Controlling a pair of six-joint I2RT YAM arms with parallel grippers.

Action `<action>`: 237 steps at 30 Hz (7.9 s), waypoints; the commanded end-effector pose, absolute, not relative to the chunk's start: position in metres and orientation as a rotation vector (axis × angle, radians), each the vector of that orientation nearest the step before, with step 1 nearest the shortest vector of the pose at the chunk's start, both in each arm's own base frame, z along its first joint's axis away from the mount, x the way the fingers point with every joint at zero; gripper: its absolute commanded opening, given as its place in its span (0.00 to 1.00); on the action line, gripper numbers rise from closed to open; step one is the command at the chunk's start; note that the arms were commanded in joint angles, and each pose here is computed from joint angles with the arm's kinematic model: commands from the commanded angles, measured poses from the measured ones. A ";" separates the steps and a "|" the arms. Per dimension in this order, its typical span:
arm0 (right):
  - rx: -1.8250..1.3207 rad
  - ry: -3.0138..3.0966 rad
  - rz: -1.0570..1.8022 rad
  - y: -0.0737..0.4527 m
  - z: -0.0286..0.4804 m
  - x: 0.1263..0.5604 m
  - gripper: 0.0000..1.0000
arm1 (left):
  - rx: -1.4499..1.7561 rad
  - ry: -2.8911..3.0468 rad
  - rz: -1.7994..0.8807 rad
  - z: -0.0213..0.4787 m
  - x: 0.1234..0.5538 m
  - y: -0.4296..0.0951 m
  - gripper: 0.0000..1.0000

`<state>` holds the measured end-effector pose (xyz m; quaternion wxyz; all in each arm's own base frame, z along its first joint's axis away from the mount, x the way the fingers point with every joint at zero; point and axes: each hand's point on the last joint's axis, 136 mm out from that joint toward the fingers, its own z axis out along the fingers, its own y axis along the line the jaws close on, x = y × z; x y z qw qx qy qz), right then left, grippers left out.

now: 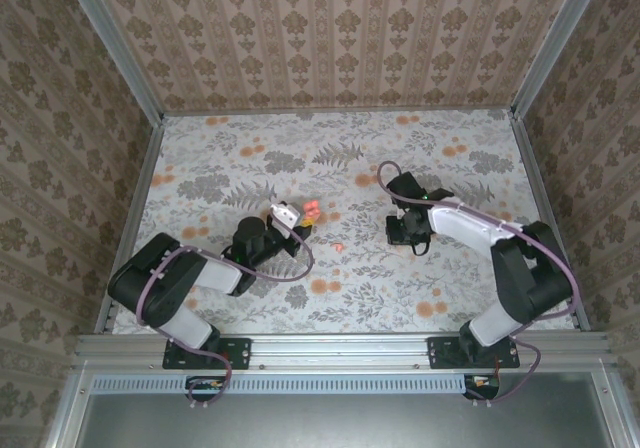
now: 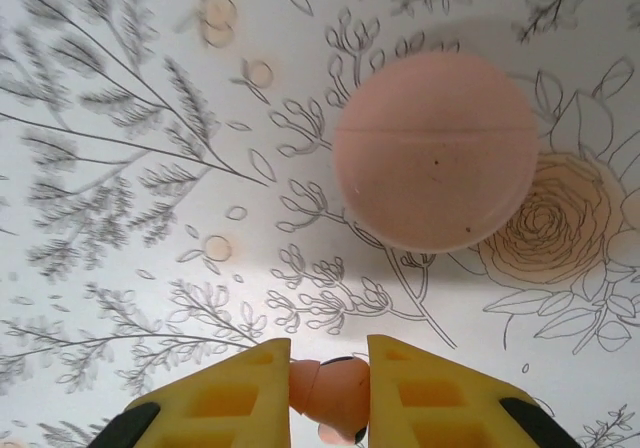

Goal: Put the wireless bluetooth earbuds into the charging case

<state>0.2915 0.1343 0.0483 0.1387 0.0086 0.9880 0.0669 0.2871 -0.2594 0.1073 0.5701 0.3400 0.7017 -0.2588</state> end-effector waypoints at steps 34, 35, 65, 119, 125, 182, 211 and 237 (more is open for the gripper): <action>-0.418 1.751 0.999 0.298 0.195 0.314 0.20 | 0.926 1.354 -0.760 0.164 0.262 -0.292 0.04; -0.425 1.739 1.011 0.301 0.197 0.314 0.20 | 0.922 1.351 -0.759 0.165 0.262 -0.292 0.05; -0.492 1.603 0.999 0.307 0.234 0.309 0.20 | 0.915 1.352 -0.777 0.168 0.259 -0.291 0.05; -0.717 1.633 1.055 0.337 0.219 0.294 0.33 | 0.882 1.284 -0.835 0.204 0.255 -0.289 0.05; -0.673 1.644 1.027 0.331 0.228 0.298 0.49 | 0.875 1.302 -0.816 0.199 0.257 -0.287 0.05; -0.066 2.339 1.007 0.339 0.210 0.312 0.41 | 0.935 1.374 -0.491 0.169 0.268 -0.264 0.05; -0.089 2.366 1.047 0.354 0.197 0.317 0.33 | 0.948 1.362 -0.499 0.178 0.264 -0.265 0.05; -0.595 2.233 1.043 0.352 0.213 0.286 0.23 | 0.950 1.318 -0.733 0.205 0.248 -0.267 0.05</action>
